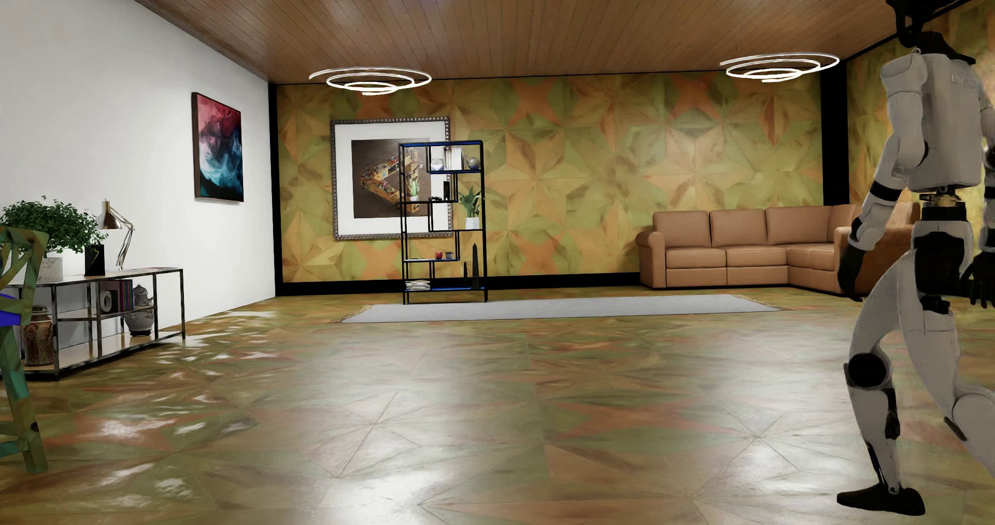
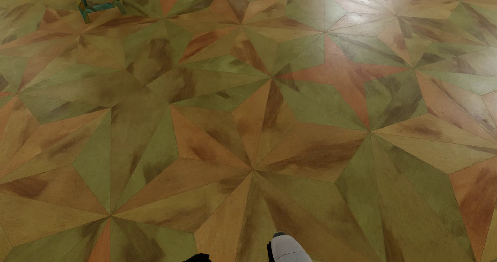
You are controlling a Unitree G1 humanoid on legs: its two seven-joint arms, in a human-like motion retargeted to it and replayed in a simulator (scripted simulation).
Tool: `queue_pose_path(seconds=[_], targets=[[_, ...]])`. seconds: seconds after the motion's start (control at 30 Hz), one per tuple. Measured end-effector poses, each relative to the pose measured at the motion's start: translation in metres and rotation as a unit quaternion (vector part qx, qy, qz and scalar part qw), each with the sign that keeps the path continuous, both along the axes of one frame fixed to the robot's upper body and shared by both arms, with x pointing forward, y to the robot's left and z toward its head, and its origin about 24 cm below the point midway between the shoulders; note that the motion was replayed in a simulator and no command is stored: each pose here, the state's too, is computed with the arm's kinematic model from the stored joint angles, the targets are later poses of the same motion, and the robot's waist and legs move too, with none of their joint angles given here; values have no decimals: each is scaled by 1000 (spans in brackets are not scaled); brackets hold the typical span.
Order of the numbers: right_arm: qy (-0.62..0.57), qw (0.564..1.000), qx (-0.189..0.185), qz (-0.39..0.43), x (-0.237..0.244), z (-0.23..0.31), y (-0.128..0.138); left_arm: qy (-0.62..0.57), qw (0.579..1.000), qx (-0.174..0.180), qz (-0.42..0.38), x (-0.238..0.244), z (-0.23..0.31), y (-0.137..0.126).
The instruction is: Move towards the shelves
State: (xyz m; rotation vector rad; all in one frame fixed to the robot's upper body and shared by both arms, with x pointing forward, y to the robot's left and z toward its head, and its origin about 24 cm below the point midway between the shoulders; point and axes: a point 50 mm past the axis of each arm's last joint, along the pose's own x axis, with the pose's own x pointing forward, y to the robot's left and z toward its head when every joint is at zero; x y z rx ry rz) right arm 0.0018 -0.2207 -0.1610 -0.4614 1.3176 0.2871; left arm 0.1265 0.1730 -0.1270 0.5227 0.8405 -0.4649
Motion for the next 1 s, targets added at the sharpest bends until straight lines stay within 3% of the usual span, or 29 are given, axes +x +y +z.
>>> queue_pose_path(seconds=[0.1,0.13,0.27,0.53,0.67,0.83,0.87,1.0], targets=[[26,999,-4,19,-11,-2,0,-9,1000,0,-24,9,2,-7],[33,999,-7,4,-18,-2,-2,5,1000,14,1,5,-2,5],[52,998,-19,9,-23,-3,-8,103,994,37,-9,-51,-27,7],[-106,994,28,19,62,12,13,187,980,63,16,-114,-34,27],[-176,983,28,32,107,28,9,187,980,62,25,-117,-33,29],[-91,996,14,6,58,9,4,212,974,72,12,-127,-37,28],[-83,996,15,-5,48,8,4,204,975,71,44,-120,-37,31],[-36,999,5,-3,18,4,-1,122,991,56,27,-70,-26,30]])
